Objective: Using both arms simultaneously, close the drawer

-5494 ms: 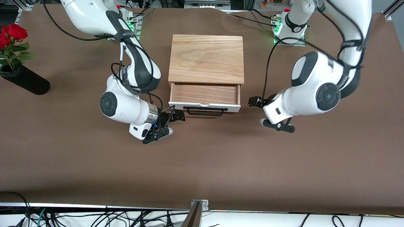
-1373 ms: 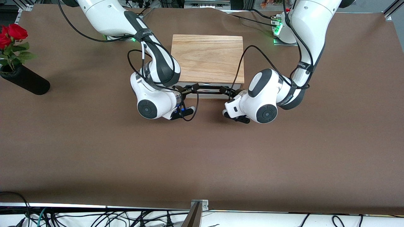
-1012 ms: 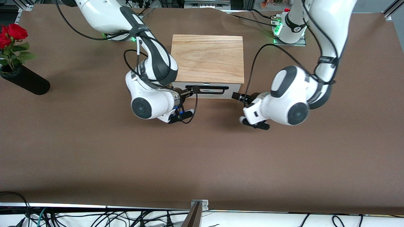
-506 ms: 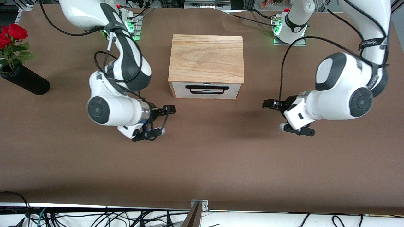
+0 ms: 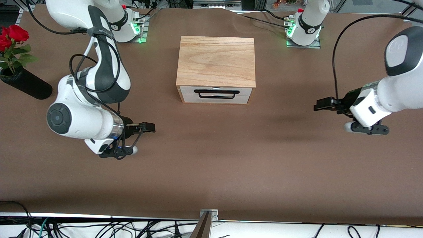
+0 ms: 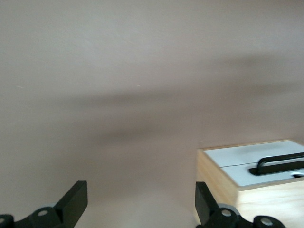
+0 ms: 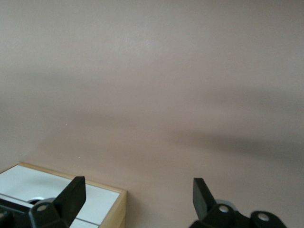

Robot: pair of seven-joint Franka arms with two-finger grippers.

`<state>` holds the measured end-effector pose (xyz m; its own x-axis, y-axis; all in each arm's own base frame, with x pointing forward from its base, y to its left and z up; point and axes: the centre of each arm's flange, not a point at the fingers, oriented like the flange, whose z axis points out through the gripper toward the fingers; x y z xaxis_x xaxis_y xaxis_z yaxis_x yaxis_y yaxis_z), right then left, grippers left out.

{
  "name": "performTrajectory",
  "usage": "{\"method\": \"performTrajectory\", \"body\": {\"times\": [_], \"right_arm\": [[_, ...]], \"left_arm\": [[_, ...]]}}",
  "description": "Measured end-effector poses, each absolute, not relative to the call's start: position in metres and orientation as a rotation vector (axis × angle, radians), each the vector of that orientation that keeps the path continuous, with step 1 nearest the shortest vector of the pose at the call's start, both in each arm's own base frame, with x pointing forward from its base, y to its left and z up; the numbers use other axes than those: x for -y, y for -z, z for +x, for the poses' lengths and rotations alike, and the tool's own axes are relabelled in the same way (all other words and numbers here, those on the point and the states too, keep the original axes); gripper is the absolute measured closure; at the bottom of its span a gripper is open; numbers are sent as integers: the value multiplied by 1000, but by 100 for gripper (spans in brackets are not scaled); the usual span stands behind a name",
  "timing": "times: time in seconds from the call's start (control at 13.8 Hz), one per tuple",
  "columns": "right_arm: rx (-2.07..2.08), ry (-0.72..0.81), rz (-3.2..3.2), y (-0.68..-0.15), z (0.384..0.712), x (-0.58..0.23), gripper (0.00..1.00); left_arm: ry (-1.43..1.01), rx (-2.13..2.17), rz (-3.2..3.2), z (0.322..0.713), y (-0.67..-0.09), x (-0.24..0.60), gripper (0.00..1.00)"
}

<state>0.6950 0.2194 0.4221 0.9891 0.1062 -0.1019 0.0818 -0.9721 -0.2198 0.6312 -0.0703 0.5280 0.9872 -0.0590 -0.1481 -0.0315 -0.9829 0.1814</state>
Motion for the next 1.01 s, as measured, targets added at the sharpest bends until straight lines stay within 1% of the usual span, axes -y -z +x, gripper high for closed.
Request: {"method": "performTrajectory", "body": {"times": [0.22, 0.36, 0.51, 0.65, 0.8, 1.01], "right_arm": [[95, -71, -2990, -455, 706, -158, 0], [16, 0, -3041, -487, 708, -95, 0], [-12, 64, -3098, -521, 701, -52, 0], [-12, 108, -3139, -549, 689, -39, 0], [-25, 126, -3138, -565, 678, -28, 0], [-77, 131, -3149, -580, 660, 10, 0]], "left_arm": [[160, 49, 3060, 615, -563, 50, 0], [155, -25, 3091, 607, -568, 23, 0], [119, -81, 3105, 603, -564, 3, 0], [104, -86, 3103, 590, -561, 1, 0], [63, -44, 3106, 577, -568, 14, 0], [24, -15, 3154, 558, -582, 35, 0]]}}
